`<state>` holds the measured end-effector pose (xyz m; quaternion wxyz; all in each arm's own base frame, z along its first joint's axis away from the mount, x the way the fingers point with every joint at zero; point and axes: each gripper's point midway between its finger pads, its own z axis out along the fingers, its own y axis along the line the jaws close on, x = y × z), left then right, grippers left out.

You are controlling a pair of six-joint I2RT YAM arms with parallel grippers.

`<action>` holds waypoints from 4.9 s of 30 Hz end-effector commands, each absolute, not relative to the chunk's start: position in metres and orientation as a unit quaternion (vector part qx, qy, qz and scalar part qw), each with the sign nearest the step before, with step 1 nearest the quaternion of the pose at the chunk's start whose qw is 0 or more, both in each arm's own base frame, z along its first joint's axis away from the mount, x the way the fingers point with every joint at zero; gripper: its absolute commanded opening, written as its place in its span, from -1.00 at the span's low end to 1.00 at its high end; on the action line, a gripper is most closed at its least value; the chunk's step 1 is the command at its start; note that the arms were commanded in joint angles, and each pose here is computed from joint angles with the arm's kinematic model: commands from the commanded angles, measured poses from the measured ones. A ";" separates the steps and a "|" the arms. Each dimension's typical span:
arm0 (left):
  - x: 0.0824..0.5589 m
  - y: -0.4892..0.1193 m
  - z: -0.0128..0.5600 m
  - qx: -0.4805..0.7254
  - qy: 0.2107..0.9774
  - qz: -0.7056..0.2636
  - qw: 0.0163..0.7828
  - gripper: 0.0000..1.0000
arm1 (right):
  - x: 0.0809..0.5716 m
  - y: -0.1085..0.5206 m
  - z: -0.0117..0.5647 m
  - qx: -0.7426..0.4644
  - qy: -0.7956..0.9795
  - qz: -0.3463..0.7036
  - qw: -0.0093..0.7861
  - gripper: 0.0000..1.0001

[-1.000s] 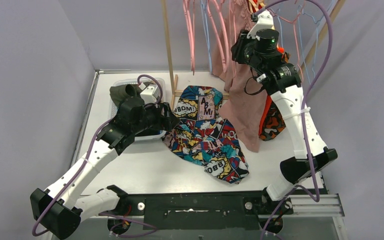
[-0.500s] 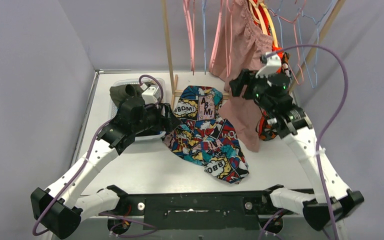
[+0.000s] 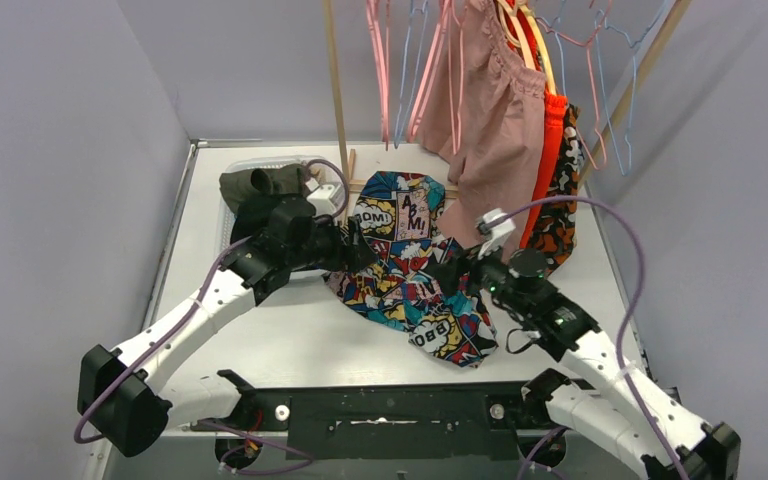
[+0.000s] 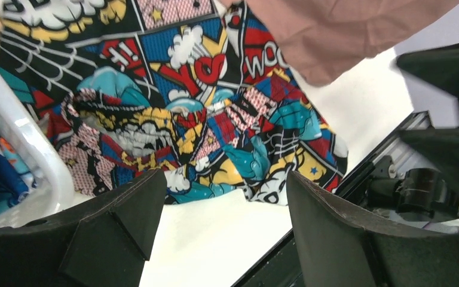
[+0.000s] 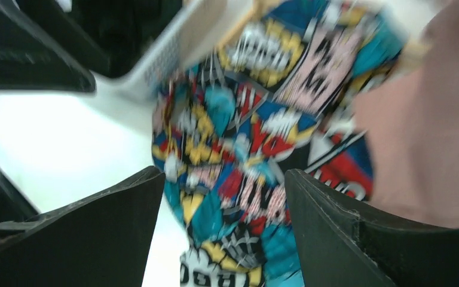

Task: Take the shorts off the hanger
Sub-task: Pick up the shorts at the center of the board.

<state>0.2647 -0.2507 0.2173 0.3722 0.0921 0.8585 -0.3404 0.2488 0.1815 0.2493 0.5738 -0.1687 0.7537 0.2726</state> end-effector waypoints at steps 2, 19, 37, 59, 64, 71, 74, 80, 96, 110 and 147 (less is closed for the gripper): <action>0.259 -0.254 0.196 0.071 0.872 -0.312 0.371 0.46 | 0.250 0.207 0.197 -0.135 0.782 0.253 0.553 0.61; 0.241 -0.287 0.151 0.042 0.873 -0.347 0.340 0.47 | 0.224 0.156 0.075 0.081 0.916 0.066 0.387 0.65; 0.263 -0.330 0.080 -0.128 0.906 -0.342 0.215 0.48 | 0.204 0.223 0.057 0.046 0.862 0.313 0.397 -0.70; 0.235 -0.336 -0.021 -0.080 0.966 -0.168 0.179 -0.48 | 0.179 0.259 0.050 -0.025 0.827 0.422 0.370 -0.67; 0.234 -0.327 -0.015 -0.065 0.959 -0.215 0.174 -1.00 | 0.184 0.259 0.044 -0.010 0.834 0.414 0.366 -0.58; 0.240 -0.336 0.073 0.048 0.912 -0.302 0.275 -1.00 | 0.206 0.228 0.030 0.089 0.868 0.319 0.371 -0.47; 0.234 -0.336 0.106 0.084 0.895 -0.327 0.290 -1.00 | 0.229 0.191 0.020 0.212 0.862 0.283 0.363 -0.62; 0.185 -0.346 0.155 0.229 0.848 -0.404 0.255 -1.00 | 0.268 0.228 0.085 0.101 0.822 0.379 0.412 -0.46; 0.163 -0.311 0.103 0.295 0.883 -0.315 0.184 0.38 | 0.228 0.220 0.066 0.112 0.854 0.313 0.400 -0.01; 0.242 -0.309 0.077 0.173 0.936 -0.170 0.254 0.63 | 0.213 0.158 0.090 0.185 0.821 0.279 0.462 0.11; 0.259 -0.247 0.265 0.127 0.842 -0.118 0.511 -1.00 | 0.221 0.151 0.092 0.234 0.806 0.273 0.471 0.16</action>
